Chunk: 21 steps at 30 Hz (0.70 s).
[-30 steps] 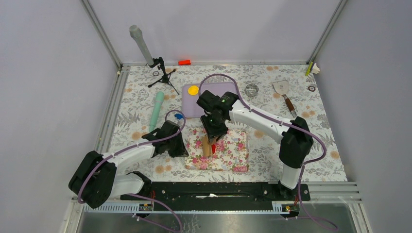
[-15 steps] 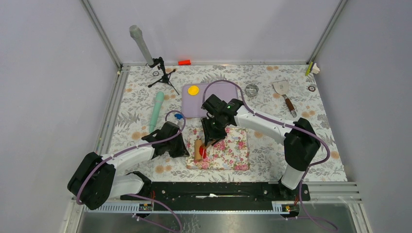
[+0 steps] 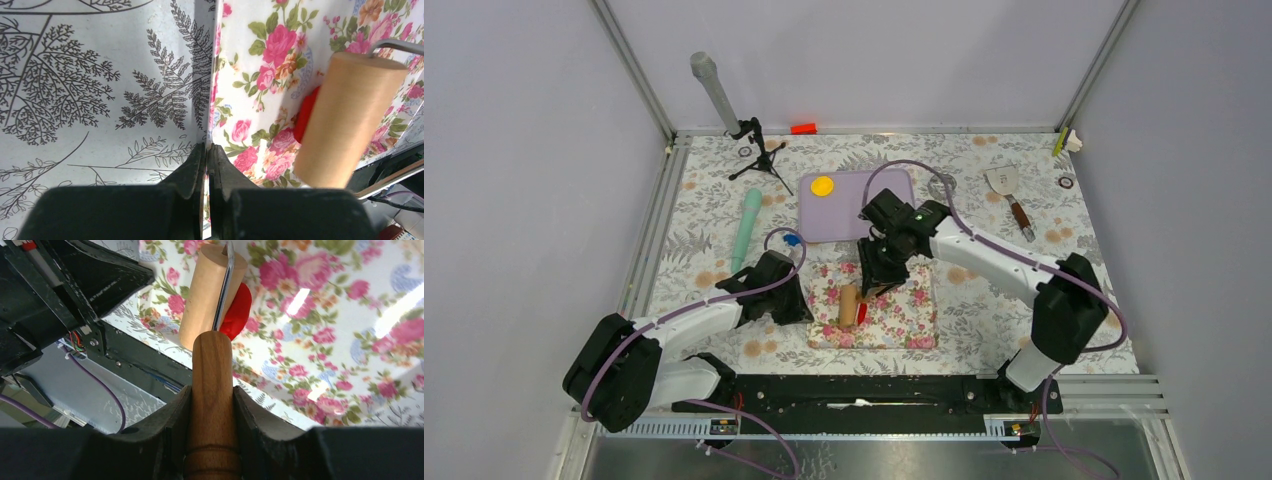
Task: Roll out the dumpling wrappers from the dough
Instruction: Flatten out the dough on the work surface.
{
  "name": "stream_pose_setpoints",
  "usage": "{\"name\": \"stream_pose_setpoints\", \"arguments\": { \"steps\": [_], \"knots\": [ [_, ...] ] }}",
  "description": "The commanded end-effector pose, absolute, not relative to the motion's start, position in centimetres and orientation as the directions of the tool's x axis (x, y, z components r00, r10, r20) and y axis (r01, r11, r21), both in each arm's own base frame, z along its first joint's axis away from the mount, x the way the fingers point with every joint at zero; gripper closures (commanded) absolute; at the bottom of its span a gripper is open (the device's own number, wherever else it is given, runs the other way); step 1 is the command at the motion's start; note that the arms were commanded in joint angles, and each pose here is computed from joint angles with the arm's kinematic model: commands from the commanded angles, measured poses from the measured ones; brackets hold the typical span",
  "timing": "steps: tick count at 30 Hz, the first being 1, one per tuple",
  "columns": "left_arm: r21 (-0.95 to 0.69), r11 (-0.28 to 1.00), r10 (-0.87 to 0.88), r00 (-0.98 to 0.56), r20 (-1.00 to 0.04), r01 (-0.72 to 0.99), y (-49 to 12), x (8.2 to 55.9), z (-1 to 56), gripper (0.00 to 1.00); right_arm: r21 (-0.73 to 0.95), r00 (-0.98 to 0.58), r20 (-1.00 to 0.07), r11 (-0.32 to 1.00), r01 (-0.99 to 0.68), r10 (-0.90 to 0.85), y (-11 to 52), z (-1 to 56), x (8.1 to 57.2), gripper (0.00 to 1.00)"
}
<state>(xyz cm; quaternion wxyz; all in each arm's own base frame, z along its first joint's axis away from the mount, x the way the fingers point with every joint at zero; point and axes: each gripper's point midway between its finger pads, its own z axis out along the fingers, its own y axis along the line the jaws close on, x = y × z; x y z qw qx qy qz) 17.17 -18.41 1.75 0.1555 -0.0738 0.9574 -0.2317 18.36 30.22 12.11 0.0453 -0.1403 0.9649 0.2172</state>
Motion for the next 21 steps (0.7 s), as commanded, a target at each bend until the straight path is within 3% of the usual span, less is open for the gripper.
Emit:
{"name": "stream_pose_setpoints", "arguments": {
  "steps": [1,12,21],
  "knots": [
    [-0.396,0.911,-0.236,-0.933,-0.272,-0.114,-16.8,17.1,0.8,1.00,0.426,-0.965,-0.165,0.868,-0.255,-0.202,28.1,14.2,17.8,1.00],
    [-0.411,0.905,-0.229,-0.938,-0.262,-0.107,-17.0,16.8,0.5,1.00,0.316,-0.971,-0.152,0.922,-0.226,-0.186,25.3,12.7,17.3,1.00],
    [-0.406,0.908,-0.219,-0.940,-0.260,-0.099,-17.0,16.8,1.0,1.00,0.248,-0.976,-0.082,0.944,-0.217,-0.203,24.5,8.9,17.0,1.00]
  ]
}}
